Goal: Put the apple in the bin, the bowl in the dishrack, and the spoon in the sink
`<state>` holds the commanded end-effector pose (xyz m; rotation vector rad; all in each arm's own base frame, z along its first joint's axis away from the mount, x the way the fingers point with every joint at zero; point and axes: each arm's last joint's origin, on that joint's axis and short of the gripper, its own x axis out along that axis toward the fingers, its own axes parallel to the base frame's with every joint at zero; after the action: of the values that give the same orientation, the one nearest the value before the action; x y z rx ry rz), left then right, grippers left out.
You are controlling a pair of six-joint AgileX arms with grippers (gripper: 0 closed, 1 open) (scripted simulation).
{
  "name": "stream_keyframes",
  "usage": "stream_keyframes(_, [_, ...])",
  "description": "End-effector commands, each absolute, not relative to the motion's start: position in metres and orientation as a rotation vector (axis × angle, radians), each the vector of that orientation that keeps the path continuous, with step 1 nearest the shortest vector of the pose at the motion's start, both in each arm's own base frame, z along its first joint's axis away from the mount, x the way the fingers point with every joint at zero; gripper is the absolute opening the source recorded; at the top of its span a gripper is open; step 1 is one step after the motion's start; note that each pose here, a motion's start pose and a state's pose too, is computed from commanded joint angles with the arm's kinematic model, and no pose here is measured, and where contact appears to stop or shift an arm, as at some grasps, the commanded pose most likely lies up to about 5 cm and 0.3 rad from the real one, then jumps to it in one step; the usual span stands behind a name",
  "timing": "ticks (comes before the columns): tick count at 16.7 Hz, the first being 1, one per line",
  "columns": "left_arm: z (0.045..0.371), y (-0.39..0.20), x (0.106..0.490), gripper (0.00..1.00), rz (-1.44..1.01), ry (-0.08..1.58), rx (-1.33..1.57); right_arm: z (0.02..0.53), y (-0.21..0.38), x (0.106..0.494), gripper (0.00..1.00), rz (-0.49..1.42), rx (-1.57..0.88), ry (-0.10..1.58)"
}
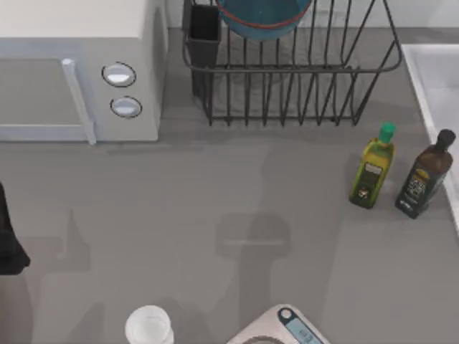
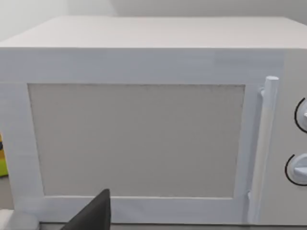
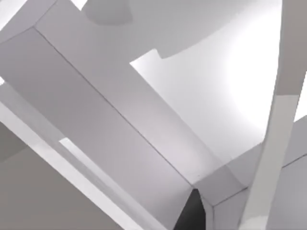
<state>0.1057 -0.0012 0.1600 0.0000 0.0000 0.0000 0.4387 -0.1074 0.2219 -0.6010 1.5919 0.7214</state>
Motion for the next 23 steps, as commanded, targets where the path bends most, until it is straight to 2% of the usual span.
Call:
stream_keyframes(4, [0.160, -0.001, 0.106, 1.00, 0.000, 0.000, 0.000, 0.206, -0.093, 0.478, 0.00, 0.752, -0.690, 1.508])
stream_keyframes(8, [0.160, -0.001, 0.106, 1.00, 0.000, 0.000, 0.000, 0.200, -0.073, 0.496, 0.00, 0.777, -0.775, 1.424])
stream_keyframes(17, [0.160, -0.001, 0.106, 1.00, 0.000, 0.000, 0.000, 0.196, -0.073, 0.498, 0.00, 0.771, -0.783, 1.410])
stream_keyframes(23, [0.160, -0.001, 0.106, 1.00, 0.000, 0.000, 0.000, 0.160, -0.070, 0.498, 0.00, 0.787, -0.780, 1.424])
